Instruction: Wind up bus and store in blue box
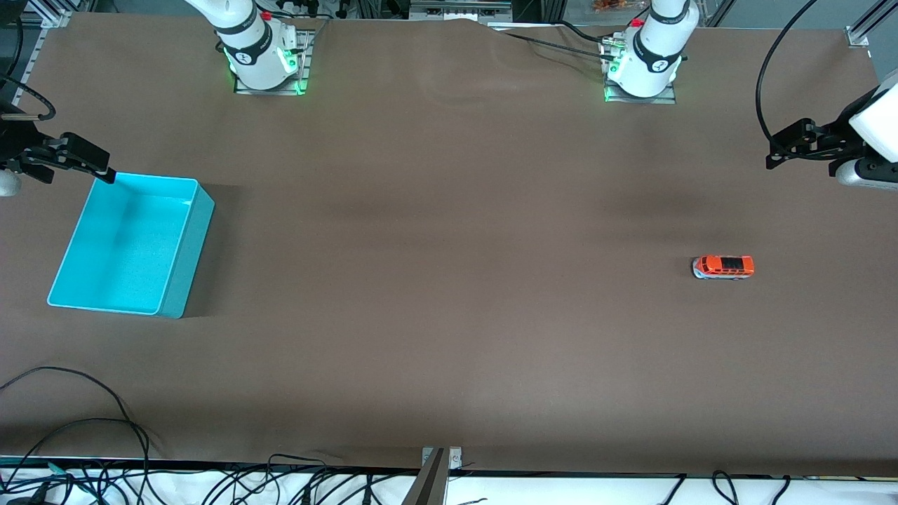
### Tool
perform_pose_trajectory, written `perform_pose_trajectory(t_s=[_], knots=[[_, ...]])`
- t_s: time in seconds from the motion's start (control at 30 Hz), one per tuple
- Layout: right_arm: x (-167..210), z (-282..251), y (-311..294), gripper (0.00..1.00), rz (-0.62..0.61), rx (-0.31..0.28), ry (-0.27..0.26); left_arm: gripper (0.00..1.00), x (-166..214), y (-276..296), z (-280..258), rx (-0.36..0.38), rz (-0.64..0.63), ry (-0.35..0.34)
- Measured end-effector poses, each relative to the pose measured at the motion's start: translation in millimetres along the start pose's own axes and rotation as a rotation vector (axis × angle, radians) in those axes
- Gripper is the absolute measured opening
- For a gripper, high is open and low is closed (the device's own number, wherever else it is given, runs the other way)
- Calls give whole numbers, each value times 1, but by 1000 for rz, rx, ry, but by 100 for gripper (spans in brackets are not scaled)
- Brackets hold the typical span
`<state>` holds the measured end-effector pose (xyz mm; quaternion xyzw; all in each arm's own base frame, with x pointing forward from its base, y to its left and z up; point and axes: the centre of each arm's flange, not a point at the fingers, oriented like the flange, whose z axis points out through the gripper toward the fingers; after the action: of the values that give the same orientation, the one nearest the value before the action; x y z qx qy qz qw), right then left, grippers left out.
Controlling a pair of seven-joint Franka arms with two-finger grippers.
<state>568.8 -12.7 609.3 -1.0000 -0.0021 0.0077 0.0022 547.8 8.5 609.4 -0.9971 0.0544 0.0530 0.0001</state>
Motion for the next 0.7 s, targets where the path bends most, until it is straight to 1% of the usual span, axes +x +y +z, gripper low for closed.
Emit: perform_pose_trajectory(t_s=[0.7], knots=[[0, 0, 0, 100, -1, 0, 0, 100, 3, 0, 4, -1, 0, -8]])
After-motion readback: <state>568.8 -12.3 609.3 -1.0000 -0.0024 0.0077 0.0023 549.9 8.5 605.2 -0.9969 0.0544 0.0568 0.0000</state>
